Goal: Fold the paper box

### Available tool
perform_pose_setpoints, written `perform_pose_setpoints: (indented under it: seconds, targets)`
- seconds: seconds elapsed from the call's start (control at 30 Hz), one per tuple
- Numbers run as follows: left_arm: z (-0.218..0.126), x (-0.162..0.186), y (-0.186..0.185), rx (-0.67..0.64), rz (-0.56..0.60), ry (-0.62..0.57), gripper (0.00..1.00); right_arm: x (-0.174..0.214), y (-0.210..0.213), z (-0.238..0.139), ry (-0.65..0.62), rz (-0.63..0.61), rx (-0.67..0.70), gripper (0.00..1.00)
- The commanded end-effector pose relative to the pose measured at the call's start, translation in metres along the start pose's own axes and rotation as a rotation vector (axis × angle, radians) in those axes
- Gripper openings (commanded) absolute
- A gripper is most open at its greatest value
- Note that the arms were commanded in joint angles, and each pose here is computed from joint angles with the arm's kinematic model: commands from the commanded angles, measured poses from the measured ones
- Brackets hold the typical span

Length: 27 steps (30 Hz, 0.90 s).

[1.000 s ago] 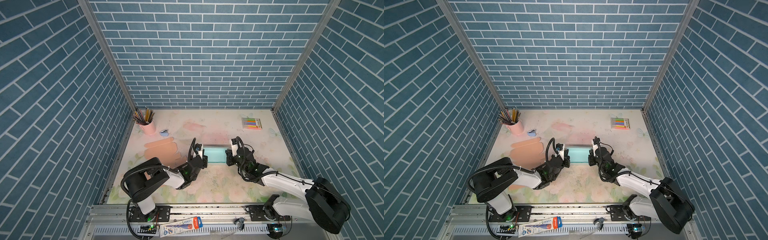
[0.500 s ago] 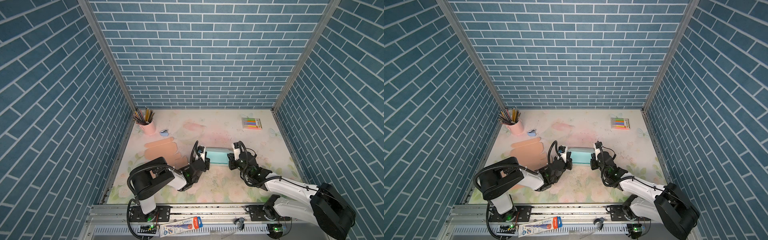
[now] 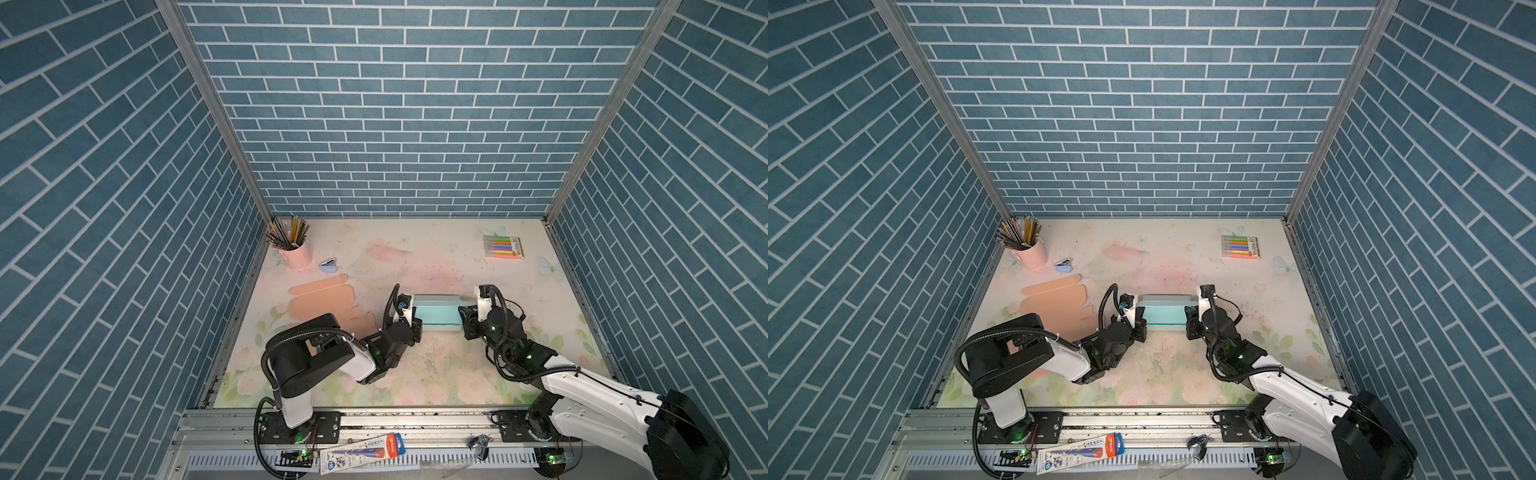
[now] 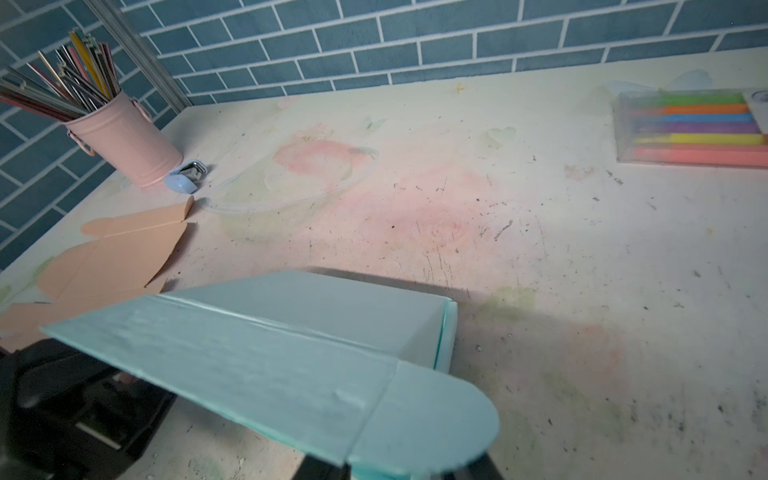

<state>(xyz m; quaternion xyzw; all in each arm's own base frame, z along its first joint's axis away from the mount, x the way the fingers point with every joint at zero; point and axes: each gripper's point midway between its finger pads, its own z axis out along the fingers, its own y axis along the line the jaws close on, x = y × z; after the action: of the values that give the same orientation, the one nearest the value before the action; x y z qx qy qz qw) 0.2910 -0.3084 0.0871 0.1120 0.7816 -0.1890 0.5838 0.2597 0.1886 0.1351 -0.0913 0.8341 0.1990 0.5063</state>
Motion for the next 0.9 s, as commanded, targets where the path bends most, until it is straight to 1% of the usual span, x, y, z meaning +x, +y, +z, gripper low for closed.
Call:
perform_pose_setpoints:
  seconds: [0.0, 0.07, 0.17, 0.33, 0.47, 0.57, 0.67, 0.77, 0.87]
  targets:
    - [0.001, 0.022, 0.0, -0.007, 0.022, 0.068, 0.01, 0.0, -0.011, -0.007, -0.015, 0.013, 0.053, 0.35]
    - [0.002, 0.023, 0.0, -0.006, 0.023, 0.071, 0.01, -0.006, -0.01, -0.012, -0.035, 0.012, 0.046, 0.35]
    - [0.002, 0.024, -0.001, -0.005, 0.026, 0.074, 0.01, -0.025, -0.006, -0.025, -0.105, 0.016, 0.016, 0.36]
    - [0.005, 0.027, -0.001, -0.016, 0.038, 0.086, 0.01, -0.048, -0.008, -0.039, -0.173, 0.033, 0.033, 0.35]
    - [0.005, 0.03, 0.0, -0.028, 0.049, 0.091, 0.01, -0.076, 0.008, -0.047, -0.211, 0.039, -0.024, 0.36]
    - [0.005, 0.031, -0.001, -0.038, 0.068, 0.094, 0.02, -0.09, 0.021, -0.042, -0.183, 0.014, -0.048, 0.36]
    - [0.005, 0.032, 0.0, -0.049, 0.074, 0.096, 0.04, -0.095, 0.036, -0.032, -0.146, -0.02, -0.089, 0.36]
    - [0.003, 0.034, 0.001, -0.05, 0.076, 0.097, 0.05, -0.09, 0.05, -0.014, -0.091, -0.05, -0.129, 0.36]
    - [0.002, 0.033, -0.002, -0.047, 0.081, 0.094, 0.06, -0.076, 0.057, 0.005, -0.012, -0.064, -0.14, 0.34]
